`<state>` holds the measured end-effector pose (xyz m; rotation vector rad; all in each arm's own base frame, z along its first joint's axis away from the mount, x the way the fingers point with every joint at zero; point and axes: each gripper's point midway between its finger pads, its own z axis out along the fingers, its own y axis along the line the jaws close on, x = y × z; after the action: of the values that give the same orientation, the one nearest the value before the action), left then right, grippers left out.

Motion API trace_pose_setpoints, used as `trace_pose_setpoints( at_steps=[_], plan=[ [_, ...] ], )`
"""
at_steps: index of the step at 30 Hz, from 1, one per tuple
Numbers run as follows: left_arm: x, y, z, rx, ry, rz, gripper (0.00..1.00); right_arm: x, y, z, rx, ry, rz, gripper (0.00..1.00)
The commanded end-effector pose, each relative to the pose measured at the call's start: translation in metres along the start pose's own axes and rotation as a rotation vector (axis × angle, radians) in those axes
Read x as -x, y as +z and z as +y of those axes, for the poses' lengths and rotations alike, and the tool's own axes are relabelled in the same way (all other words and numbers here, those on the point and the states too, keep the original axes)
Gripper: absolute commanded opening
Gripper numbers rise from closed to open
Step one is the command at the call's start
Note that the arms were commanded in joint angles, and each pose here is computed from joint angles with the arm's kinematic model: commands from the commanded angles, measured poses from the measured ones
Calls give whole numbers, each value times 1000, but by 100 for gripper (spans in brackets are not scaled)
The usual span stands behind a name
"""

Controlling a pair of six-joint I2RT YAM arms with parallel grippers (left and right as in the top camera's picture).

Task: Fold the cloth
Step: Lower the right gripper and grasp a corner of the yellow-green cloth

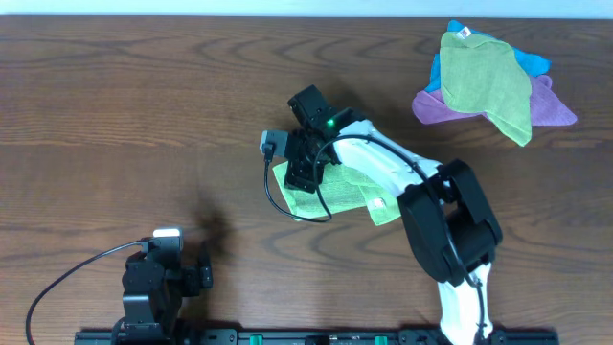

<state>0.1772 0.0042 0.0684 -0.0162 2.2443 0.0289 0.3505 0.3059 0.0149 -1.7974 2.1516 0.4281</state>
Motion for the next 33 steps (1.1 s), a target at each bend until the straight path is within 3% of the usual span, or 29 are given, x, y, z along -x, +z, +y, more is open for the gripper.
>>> trace_pose_setpoints(
  at_steps=[1,4,5,6,20,27,33],
  plan=[
    [-15,4,-1,-5,17,47,95,-2,0,-7,-11,12,4,67],
    [-15,4,-1,-5,17,47,95,-3,0,-8,-14,15,6,39],
    [-15,4,-1,-5,17,47,95,-3,0,-9,-18,15,4,11],
    [-15,4,-1,-5,17,47,95,-4,-1,-10,-19,17,3,1],
    [-15,4,-1,-5,17,47,95,-19,-10,-23,-124,55,124,1],
    [-15,4,-1,-5,17,47,95,4,-69,-6,-153,130,115,1],
    [-15,4,-1,-5,17,47,95,-7,-115,21,-199,201,200,1]
  ],
)
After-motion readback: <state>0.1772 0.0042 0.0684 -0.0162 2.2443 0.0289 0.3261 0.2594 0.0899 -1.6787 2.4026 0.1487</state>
